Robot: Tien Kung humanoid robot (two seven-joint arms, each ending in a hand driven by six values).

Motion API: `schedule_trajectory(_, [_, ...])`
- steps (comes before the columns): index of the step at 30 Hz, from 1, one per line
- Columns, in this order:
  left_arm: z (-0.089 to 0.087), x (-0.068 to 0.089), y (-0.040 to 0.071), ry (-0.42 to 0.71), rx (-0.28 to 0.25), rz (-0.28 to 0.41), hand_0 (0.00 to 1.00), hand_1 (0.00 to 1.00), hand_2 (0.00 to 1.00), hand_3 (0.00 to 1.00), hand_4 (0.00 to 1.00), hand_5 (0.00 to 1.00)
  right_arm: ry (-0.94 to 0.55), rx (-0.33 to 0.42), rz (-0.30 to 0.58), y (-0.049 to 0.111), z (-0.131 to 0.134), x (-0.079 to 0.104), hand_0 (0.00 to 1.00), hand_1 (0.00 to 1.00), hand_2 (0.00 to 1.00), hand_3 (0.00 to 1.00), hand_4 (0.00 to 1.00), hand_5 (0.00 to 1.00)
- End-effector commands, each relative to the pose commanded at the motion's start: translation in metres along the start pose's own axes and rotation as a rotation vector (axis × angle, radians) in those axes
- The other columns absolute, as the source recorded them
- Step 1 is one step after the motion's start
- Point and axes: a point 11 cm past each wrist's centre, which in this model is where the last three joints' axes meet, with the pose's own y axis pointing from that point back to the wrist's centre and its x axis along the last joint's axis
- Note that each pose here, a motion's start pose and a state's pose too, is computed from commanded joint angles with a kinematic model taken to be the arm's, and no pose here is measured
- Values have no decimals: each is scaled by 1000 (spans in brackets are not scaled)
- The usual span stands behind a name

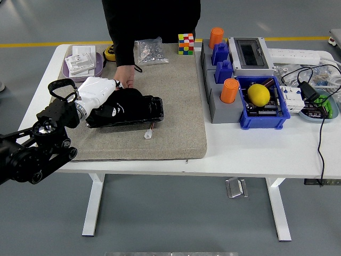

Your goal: Pick the rag up,wipe the panel,place it on the desk

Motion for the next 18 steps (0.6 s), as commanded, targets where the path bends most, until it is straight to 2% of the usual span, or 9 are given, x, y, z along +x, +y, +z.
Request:
schedule_trajectory(7, [-9, 3, 1, -9, 19, 11, 217, 136, 451, 358, 236, 2, -1, -1, -2, 0, 0, 0, 716, 630, 687, 598, 998, 425])
schedule_trajectory(18, [-27, -2, 6, -32, 54, 2, 217, 136, 452, 358, 247, 2, -7, -2, -4, 0, 2, -1, 717, 630, 687, 598, 998, 427])
